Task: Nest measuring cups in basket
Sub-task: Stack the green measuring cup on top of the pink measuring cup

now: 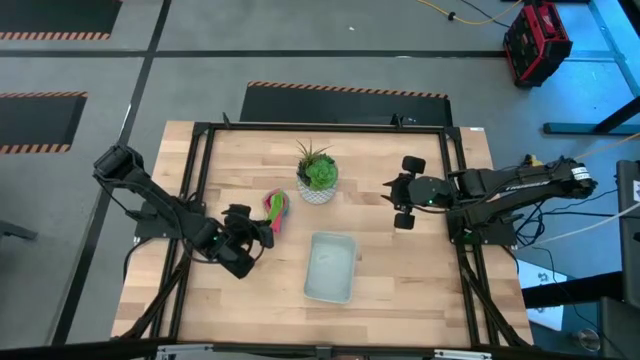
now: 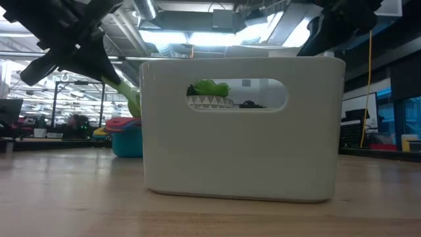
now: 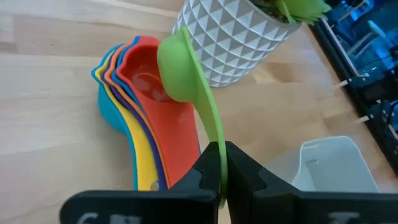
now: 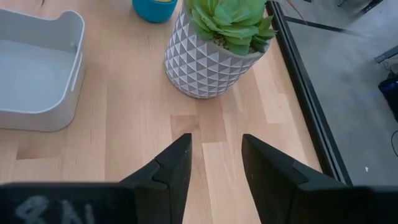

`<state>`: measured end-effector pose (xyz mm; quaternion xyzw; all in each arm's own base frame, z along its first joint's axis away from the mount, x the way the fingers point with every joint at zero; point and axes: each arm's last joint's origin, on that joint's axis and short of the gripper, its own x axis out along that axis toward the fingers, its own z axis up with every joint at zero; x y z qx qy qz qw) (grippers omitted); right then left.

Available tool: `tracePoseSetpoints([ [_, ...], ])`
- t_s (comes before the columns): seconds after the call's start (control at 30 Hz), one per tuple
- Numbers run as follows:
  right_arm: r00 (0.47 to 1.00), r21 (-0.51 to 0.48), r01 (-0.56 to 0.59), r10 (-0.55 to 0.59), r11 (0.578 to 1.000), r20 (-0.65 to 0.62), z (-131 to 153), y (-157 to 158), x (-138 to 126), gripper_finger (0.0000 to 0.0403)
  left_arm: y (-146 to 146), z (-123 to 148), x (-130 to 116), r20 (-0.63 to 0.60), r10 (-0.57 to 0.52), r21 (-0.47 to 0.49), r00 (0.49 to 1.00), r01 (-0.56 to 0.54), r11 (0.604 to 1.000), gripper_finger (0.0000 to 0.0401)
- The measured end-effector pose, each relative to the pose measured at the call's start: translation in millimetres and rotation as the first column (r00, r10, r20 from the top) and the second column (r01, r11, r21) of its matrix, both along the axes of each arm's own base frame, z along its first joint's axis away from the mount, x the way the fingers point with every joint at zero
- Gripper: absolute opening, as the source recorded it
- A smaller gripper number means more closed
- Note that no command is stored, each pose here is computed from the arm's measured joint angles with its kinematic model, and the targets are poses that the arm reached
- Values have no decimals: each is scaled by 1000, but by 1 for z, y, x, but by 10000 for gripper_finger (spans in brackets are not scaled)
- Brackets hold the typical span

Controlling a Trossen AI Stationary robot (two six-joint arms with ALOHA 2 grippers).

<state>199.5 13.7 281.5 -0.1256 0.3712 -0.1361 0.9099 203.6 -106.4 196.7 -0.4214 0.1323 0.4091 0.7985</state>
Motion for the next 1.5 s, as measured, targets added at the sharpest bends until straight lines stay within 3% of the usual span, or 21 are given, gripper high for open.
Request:
tracePoseSetpoints([
  [0.4, 1000, 1, 0, 0, 1000, 1, 0, 0, 0, 145, 9, -2, 5, -40, 26, -81, 999, -29, 996, 8],
  [1.17, 1000, 2, 1, -1, 1000, 2, 0, 0, 0, 145, 18, -2, 9, -42, 72, -121, 997, -77, 990, 13],
  [1.5, 1000, 2, 2, -2, 1000, 2, 0, 0, 0, 145, 24, -3, 12, -63, 82, -140, 995, -90, 986, 90],
])
